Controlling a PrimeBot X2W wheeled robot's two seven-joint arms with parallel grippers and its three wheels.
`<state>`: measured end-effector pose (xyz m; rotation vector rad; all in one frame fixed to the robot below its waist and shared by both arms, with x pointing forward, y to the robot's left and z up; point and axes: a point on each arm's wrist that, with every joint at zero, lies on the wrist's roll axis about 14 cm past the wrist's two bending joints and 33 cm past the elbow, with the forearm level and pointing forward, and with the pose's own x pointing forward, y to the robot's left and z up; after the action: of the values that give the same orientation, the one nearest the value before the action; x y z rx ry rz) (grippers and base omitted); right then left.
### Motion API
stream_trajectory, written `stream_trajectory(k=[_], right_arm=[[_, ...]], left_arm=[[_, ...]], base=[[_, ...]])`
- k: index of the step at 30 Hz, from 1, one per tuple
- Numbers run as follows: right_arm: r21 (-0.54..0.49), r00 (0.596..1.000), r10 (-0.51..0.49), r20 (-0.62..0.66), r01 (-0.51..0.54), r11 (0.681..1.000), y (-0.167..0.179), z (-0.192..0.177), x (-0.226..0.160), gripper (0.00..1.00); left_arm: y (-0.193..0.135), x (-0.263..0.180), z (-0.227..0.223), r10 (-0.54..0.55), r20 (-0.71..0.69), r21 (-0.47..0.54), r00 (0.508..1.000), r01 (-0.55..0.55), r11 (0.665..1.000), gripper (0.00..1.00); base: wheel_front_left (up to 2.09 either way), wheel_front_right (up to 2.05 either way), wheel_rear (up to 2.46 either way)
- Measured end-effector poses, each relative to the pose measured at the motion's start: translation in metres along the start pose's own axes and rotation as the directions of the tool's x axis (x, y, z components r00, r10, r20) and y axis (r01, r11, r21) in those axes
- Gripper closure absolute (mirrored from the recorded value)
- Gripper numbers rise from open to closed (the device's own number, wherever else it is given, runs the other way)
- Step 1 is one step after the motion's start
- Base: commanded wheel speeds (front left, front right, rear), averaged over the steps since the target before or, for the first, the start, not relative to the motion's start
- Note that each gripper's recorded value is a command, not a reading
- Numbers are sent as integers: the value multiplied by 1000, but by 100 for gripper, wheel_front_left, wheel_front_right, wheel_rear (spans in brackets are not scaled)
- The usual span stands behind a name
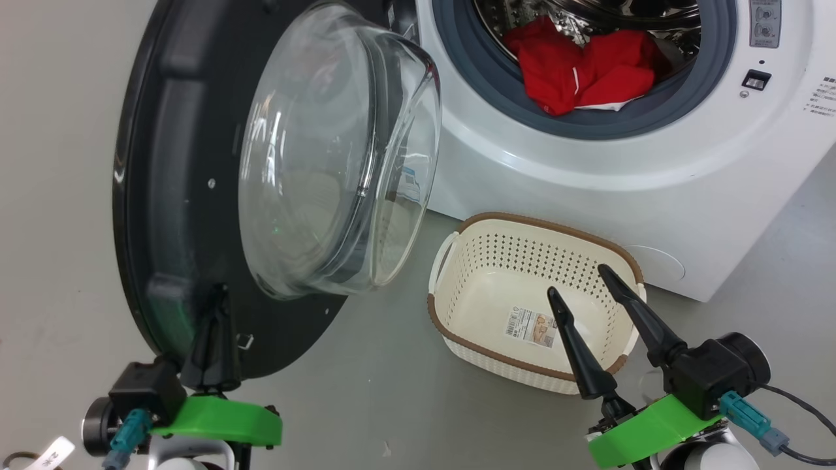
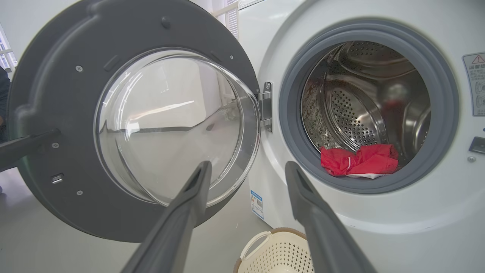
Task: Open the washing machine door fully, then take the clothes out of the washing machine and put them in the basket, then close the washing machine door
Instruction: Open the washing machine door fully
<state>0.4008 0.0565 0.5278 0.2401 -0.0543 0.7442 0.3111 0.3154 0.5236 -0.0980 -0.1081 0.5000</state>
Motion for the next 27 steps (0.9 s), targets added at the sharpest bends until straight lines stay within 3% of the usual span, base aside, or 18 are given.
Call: stream_trajectory(k=[27], right_arm=[[-18,999,-13,-40,12,1000,-7,-8,0,0]], left_arm=[[43,40,7,113,12,-19,994,-113,993,100]], base=[[0,0,0]])
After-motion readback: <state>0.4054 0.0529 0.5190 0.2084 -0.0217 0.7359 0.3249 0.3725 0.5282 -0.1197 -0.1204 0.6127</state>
